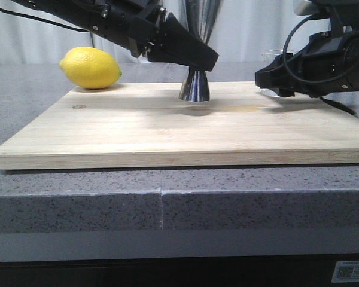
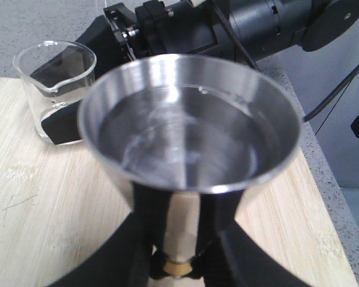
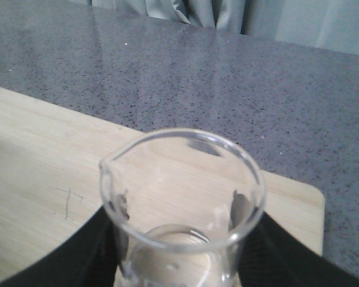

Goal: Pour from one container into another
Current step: 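Lower the empty beaker onto the board beside the jigger with the right gripper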

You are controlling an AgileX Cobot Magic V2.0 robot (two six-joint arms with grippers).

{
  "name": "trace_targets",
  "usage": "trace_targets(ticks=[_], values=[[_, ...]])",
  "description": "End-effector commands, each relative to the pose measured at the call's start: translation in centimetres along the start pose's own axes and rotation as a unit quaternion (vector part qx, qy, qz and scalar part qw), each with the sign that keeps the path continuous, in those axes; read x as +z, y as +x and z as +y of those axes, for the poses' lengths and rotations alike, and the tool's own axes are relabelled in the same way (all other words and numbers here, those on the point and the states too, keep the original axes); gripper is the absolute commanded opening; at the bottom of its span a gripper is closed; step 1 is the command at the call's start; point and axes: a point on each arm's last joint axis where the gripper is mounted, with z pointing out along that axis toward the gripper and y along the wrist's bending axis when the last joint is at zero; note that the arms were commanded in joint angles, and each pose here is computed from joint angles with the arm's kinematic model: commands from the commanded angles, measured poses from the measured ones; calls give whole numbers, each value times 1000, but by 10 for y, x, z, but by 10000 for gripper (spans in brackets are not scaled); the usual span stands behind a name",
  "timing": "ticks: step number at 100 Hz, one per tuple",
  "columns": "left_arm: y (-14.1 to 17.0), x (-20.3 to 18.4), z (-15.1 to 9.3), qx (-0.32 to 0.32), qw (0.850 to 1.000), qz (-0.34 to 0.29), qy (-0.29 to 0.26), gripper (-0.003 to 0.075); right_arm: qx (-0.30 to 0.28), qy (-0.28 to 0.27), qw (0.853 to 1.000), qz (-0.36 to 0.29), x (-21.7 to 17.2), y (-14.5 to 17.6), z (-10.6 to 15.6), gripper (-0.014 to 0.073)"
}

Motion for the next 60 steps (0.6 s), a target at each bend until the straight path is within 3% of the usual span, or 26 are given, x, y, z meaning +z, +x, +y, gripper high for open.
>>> trace_targets(ticks=[1, 60], values=[[-36, -10, -16, 20, 998, -57, 28, 51, -7, 3, 999, -46, -2, -19, -3, 175], [-36, -10, -16, 21, 998, -57, 28, 51, -5, -8, 998, -54, 4, -8, -1, 175]])
